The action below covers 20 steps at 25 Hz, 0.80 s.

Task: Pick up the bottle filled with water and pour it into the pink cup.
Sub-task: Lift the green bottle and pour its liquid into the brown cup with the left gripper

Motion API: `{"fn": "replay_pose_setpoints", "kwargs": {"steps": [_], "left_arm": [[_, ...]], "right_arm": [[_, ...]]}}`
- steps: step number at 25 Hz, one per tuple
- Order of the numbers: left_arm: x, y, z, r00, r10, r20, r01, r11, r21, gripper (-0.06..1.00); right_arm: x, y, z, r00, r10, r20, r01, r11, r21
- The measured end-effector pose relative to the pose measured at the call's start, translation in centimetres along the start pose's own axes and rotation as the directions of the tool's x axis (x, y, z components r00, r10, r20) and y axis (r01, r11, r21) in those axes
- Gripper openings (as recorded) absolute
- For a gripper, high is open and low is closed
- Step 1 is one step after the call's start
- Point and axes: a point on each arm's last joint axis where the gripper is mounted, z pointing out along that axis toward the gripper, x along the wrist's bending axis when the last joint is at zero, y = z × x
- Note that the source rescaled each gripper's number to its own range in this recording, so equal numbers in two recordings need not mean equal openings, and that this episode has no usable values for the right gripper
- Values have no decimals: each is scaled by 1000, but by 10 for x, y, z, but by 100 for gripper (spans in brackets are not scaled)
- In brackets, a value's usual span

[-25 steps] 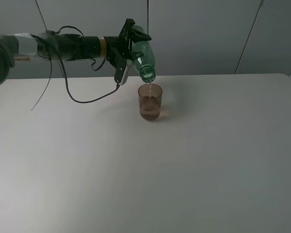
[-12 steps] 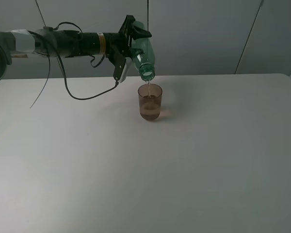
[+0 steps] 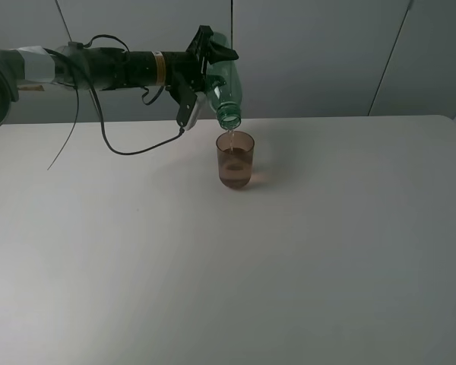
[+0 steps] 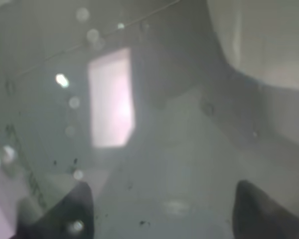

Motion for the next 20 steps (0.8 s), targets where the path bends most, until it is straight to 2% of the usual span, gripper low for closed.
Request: {"fn": "replay_pose_setpoints", "kwargs": {"steps": [20], "left_arm": [[3, 4, 3, 999, 43, -14, -43, 999, -17, 0]], "right_arm": [[0, 0, 0, 1000, 0, 0, 0, 1000, 0]]}}
